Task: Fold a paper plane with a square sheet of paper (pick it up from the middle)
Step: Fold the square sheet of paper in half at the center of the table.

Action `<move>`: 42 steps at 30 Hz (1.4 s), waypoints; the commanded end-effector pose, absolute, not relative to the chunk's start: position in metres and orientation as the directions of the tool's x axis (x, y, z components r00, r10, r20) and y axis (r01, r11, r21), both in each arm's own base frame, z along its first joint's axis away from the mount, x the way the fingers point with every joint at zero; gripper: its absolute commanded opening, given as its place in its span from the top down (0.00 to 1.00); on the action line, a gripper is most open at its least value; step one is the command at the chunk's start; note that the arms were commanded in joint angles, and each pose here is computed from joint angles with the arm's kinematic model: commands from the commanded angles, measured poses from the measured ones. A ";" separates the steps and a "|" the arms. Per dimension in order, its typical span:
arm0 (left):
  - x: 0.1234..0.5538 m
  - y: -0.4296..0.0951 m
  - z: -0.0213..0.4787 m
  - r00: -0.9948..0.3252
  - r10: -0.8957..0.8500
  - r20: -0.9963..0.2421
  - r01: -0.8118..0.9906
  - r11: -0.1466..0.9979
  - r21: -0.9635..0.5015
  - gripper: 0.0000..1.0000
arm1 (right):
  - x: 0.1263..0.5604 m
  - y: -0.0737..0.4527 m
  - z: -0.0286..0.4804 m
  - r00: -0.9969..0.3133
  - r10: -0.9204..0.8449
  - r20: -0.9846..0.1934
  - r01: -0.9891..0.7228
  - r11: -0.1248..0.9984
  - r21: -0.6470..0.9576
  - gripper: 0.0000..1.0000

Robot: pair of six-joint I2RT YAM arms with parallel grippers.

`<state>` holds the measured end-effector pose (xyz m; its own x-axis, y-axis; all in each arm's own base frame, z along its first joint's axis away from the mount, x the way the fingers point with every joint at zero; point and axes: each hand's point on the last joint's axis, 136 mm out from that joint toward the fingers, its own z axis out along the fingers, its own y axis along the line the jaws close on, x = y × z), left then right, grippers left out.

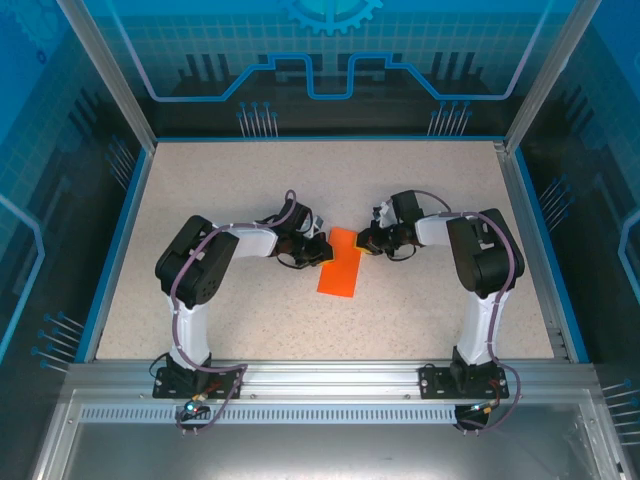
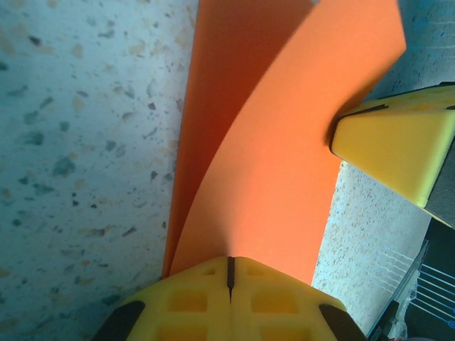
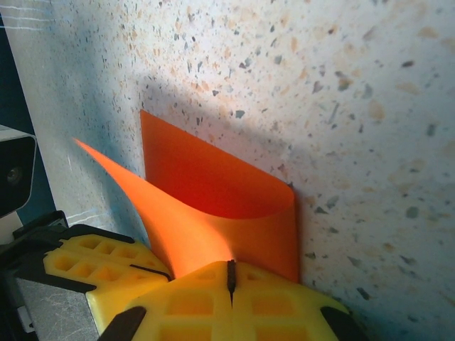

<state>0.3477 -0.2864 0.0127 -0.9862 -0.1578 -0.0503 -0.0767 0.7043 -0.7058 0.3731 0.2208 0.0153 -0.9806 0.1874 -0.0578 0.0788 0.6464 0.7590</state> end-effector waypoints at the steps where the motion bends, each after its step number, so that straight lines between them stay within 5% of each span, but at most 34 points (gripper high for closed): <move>1: 0.314 -0.264 -0.039 -0.986 -0.153 0.070 -0.165 0.800 -0.577 1.00 | 0.387 0.215 0.039 -0.975 0.201 -0.095 0.056 0.635 0.771 0.95; 16: 0.314 -0.264 -0.039 -0.986 -0.154 0.071 -0.166 0.799 -0.578 1.00 | 0.389 0.203 -0.003 -0.976 0.219 -0.016 0.140 0.678 0.722 0.96; 28: 0.314 -0.264 -0.040 -0.986 -0.152 0.074 -0.167 0.801 -0.575 1.00 | 0.411 0.206 0.039 -0.977 0.198 -0.082 0.075 0.676 0.733 0.96; 42: 0.313 -0.264 -0.037 -0.986 -0.151 0.075 -0.166 0.800 -0.577 1.00 | 0.406 0.198 -0.005 -0.971 0.240 0.010 0.178 0.694 0.698 0.96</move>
<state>0.3476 -0.2865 0.0124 -0.9863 -0.1571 -0.0496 -0.0767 0.7042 -0.7058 0.4085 0.2090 0.0129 -0.9775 0.2071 -0.0410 0.1132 0.6782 0.7261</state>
